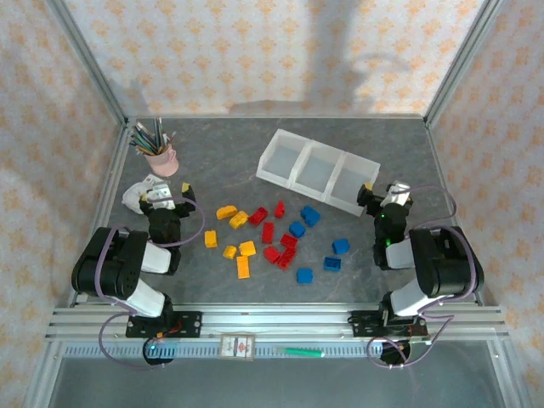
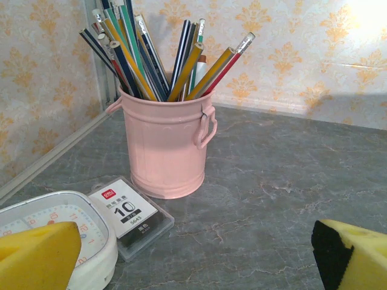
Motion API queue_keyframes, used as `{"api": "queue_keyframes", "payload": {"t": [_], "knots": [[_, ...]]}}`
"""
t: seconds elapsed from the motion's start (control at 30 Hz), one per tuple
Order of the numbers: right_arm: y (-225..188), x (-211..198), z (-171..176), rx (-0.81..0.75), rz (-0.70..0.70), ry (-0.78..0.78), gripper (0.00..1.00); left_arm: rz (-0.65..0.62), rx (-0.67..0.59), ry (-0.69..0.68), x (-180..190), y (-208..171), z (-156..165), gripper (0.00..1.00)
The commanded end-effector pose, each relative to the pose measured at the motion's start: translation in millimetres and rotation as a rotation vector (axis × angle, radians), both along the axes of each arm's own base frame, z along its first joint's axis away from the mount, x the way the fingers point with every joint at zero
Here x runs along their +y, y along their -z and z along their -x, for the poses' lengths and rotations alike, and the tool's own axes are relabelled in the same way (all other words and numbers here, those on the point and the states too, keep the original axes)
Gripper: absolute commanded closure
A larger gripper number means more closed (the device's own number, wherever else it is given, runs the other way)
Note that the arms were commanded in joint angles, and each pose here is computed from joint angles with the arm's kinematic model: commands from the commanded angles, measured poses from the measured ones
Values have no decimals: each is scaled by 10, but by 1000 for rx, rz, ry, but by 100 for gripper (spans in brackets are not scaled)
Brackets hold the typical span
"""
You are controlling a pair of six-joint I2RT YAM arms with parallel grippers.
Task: Sort the legos into containers by color
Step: Pick up the lego from the center of the table.
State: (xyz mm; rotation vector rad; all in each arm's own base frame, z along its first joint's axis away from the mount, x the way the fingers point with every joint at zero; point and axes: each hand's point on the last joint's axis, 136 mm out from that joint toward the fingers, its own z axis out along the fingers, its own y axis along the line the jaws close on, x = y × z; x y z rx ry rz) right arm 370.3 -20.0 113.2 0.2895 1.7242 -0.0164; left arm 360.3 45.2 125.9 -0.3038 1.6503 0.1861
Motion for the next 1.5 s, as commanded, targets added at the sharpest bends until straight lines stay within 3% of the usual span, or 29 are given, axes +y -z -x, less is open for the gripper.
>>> {"api": "queue_keyframes", "payload": {"t": [0.0,1.07,1.47], "knots": [[-104,-14,-37,-33,10,0,0,-3,-29,14,-7,-94,-54,0],[-136,-10,-25,-42,8,-4,0,0,-36,3,13,-115,-42,0],[-591,-127,4,-47,-88,82,0,81,-76,-4,17,-487,110,0]]}}
